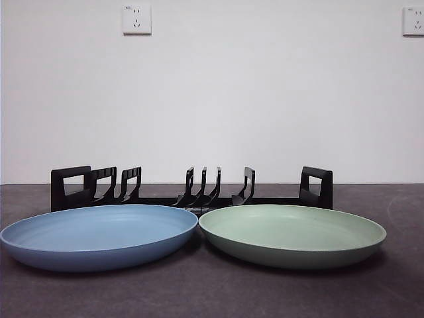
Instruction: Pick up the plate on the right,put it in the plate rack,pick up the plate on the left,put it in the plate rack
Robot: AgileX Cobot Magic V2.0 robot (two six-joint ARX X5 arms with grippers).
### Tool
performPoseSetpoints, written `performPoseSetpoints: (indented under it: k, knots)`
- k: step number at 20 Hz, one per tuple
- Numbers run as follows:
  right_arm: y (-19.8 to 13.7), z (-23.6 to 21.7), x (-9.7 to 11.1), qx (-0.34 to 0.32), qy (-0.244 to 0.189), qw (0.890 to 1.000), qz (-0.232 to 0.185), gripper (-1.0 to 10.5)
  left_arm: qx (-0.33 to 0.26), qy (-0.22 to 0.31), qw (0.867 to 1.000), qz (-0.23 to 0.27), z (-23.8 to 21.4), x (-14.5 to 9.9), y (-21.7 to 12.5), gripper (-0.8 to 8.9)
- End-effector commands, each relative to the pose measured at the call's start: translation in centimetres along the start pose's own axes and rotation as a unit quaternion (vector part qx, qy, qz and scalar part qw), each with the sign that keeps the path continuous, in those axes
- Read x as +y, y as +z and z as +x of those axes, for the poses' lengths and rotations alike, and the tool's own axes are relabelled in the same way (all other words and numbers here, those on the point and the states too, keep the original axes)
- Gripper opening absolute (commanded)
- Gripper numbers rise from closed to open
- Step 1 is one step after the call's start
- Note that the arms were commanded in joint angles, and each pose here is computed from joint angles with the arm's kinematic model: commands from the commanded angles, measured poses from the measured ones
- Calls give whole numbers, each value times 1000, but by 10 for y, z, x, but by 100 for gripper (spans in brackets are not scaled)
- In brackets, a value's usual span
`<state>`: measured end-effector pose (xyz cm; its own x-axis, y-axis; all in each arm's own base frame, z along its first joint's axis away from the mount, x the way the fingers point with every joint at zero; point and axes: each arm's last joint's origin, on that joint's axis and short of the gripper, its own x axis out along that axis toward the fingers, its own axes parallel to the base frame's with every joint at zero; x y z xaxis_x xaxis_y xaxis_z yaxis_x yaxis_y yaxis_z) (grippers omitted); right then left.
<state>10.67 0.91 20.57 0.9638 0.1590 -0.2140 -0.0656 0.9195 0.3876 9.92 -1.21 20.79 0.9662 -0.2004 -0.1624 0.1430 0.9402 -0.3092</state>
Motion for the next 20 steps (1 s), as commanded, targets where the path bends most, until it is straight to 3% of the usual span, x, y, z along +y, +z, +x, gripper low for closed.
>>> performPoseSetpoints:
  k: [1,4,11,13,17,20]
  knots:
    - [17,9,6,21,-9,1000,6,-11,23,3,1000,19,8,-4,16,-8]
    - [34,23,11,58,-17,998,-4,-11,55,-9,998,36,19,-10,35,-8]
    - [59,65,21,175,31,984,-28,-6,146,-47,987,37,56,-19,68,-4]
    - [62,77,22,216,40,975,-29,-3,170,-75,982,35,68,-20,72,-4]
    - [57,108,20,322,73,944,-30,2,230,-173,958,4,95,-24,75,-3]
    - [49,123,16,346,73,935,-26,104,251,-186,950,-6,105,-23,71,12]
